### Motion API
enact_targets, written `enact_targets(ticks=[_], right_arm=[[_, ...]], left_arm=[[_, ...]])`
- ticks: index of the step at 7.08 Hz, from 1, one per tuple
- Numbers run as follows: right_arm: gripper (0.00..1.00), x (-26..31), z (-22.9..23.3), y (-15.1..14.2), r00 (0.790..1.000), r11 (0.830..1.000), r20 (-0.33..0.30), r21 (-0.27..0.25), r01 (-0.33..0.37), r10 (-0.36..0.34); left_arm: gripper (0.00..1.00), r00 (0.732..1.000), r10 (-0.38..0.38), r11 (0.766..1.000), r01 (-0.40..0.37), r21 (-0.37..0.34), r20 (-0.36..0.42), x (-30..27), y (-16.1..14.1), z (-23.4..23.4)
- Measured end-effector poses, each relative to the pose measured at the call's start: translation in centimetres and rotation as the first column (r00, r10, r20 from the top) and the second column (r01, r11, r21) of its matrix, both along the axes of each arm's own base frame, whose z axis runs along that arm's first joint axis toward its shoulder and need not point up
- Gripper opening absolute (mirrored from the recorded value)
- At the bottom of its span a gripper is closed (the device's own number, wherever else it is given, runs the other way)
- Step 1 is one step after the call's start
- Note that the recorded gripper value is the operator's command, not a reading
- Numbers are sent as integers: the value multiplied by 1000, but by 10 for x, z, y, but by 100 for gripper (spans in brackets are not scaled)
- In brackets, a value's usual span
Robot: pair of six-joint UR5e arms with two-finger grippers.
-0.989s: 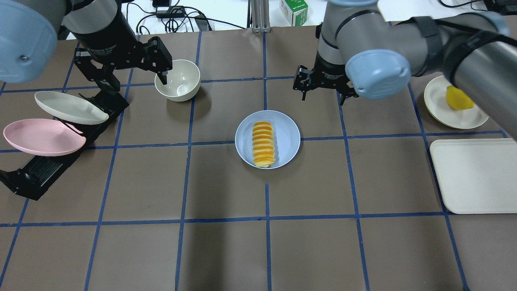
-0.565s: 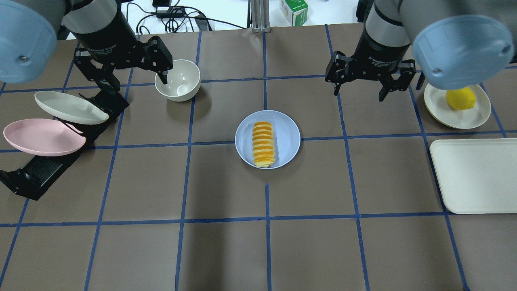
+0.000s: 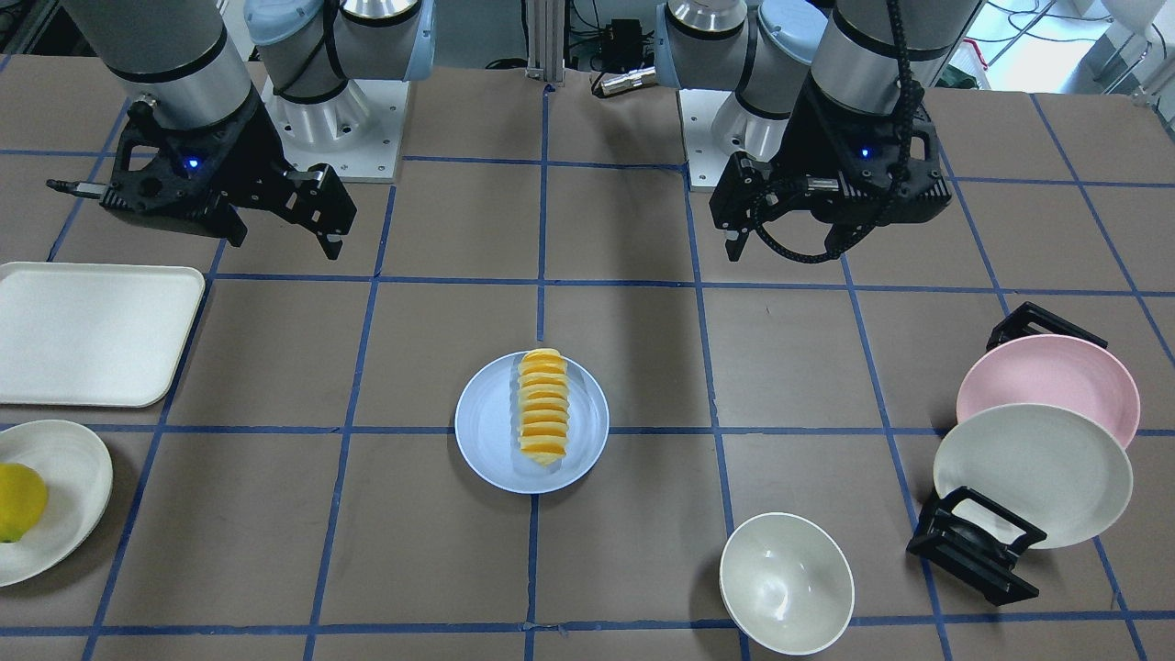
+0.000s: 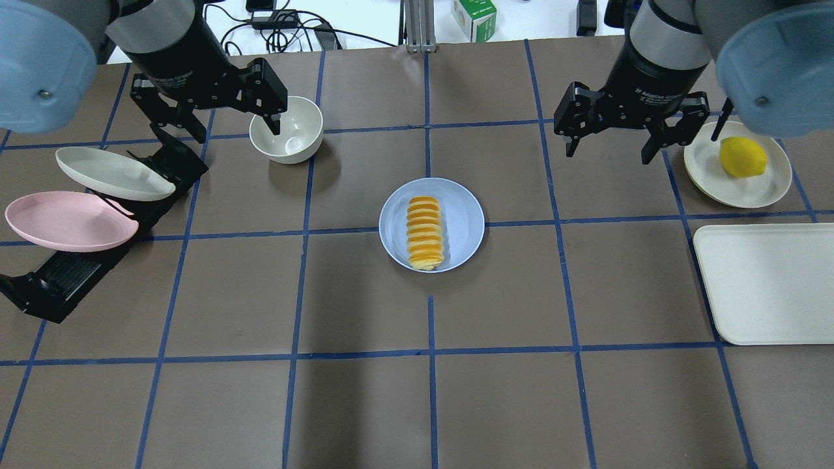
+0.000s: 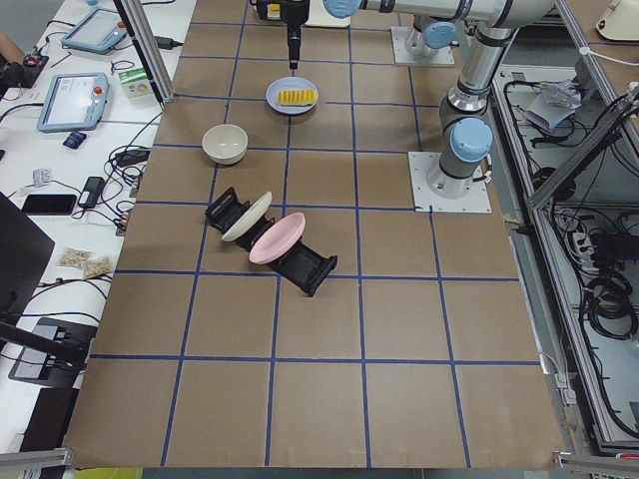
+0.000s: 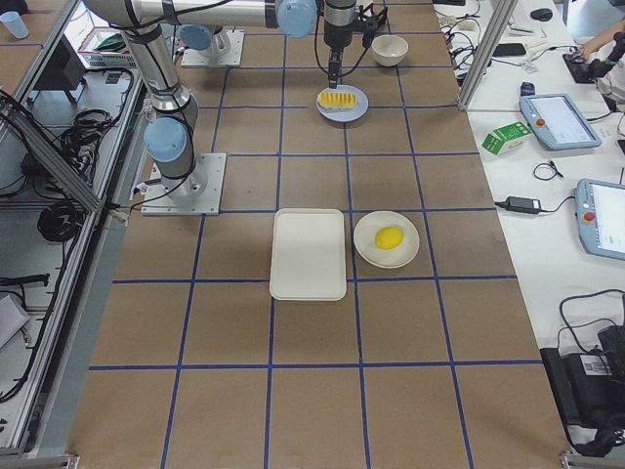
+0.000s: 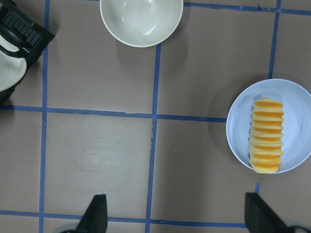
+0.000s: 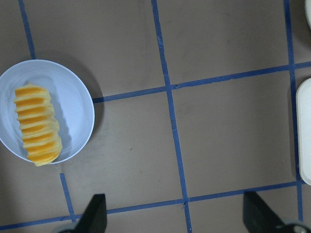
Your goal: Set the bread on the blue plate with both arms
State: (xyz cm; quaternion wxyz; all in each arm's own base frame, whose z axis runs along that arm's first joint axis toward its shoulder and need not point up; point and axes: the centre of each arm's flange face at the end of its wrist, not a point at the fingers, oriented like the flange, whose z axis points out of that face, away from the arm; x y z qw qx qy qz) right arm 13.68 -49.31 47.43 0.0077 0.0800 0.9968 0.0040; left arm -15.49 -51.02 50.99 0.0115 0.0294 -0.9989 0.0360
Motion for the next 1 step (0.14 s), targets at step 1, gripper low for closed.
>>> enact_targets(ticks=[1], right_arm=[[100,-2,0,1,1000,1000,0,3,2,-2]], left_arm=[[100,1000,-3,1000,3,-2,-1,0,1,1]])
